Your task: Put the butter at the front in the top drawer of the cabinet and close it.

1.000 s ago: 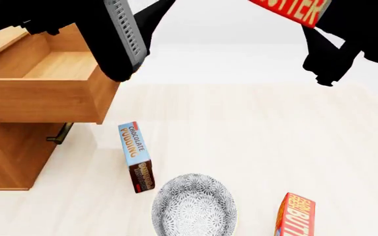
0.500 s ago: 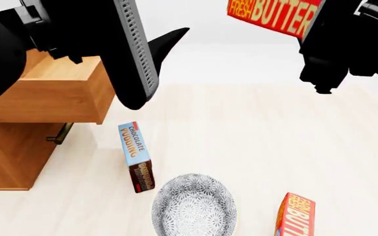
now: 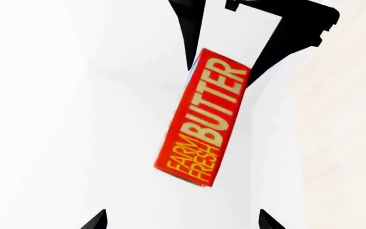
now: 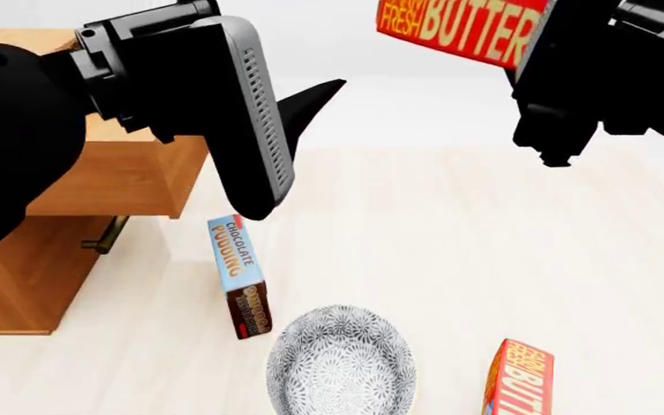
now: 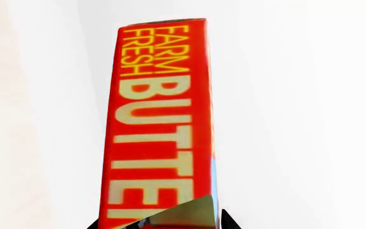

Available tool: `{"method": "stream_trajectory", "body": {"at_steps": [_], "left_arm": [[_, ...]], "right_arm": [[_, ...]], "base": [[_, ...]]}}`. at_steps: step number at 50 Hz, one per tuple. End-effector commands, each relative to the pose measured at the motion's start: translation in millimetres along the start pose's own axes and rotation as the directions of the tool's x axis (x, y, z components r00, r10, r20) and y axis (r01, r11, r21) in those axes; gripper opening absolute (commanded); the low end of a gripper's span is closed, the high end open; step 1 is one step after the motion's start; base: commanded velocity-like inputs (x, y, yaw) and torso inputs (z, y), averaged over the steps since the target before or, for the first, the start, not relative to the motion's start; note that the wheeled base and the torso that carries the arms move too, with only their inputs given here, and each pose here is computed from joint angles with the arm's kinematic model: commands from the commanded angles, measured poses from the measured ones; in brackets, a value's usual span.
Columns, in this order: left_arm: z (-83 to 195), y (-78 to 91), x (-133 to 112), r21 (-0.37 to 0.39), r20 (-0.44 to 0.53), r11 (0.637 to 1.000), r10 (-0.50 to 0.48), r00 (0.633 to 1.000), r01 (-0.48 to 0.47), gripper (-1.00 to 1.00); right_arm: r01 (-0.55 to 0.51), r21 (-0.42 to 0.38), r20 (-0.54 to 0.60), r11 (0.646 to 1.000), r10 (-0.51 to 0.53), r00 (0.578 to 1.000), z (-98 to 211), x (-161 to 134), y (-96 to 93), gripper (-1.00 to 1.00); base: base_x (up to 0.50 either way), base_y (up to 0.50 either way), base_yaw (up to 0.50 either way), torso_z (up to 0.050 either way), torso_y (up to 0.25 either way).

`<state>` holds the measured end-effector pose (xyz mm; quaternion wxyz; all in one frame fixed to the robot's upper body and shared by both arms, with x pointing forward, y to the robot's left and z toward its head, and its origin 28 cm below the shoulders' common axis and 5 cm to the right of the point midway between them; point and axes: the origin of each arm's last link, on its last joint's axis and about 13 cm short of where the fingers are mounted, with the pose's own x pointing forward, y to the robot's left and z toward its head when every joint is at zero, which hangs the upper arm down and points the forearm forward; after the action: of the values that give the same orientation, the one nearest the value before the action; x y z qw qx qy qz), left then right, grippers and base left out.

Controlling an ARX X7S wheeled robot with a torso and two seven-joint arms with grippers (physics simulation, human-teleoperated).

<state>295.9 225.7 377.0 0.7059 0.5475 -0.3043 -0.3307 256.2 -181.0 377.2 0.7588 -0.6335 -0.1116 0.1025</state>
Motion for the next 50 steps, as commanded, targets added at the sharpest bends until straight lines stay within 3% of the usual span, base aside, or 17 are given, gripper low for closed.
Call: {"method": "stream_trajectory", "body": {"at_steps": [1,50], "left_arm": [[-3.1,-4.3,4.4,0.001,0.01,1.0,0.016,1.0,-0.016,1.0],[-5.2,-14.7,15.2,-0.031,0.055,0.999,0.014,0.998,-0.012,1.0]], "right_arm": [[0.128,-0.061,0.033,0.99,-0.126,0.991,7.5,-6.9,-17.0,-1.0],[0.093,-0.039,0.092,0.995,-0.089,0.992,15.7,-6.4,-11.4,-1.0]], "base": [[0.0,0.0,0.0,0.0,0.0],[0.0,0.0,0.0,0.0,0.001]]}}
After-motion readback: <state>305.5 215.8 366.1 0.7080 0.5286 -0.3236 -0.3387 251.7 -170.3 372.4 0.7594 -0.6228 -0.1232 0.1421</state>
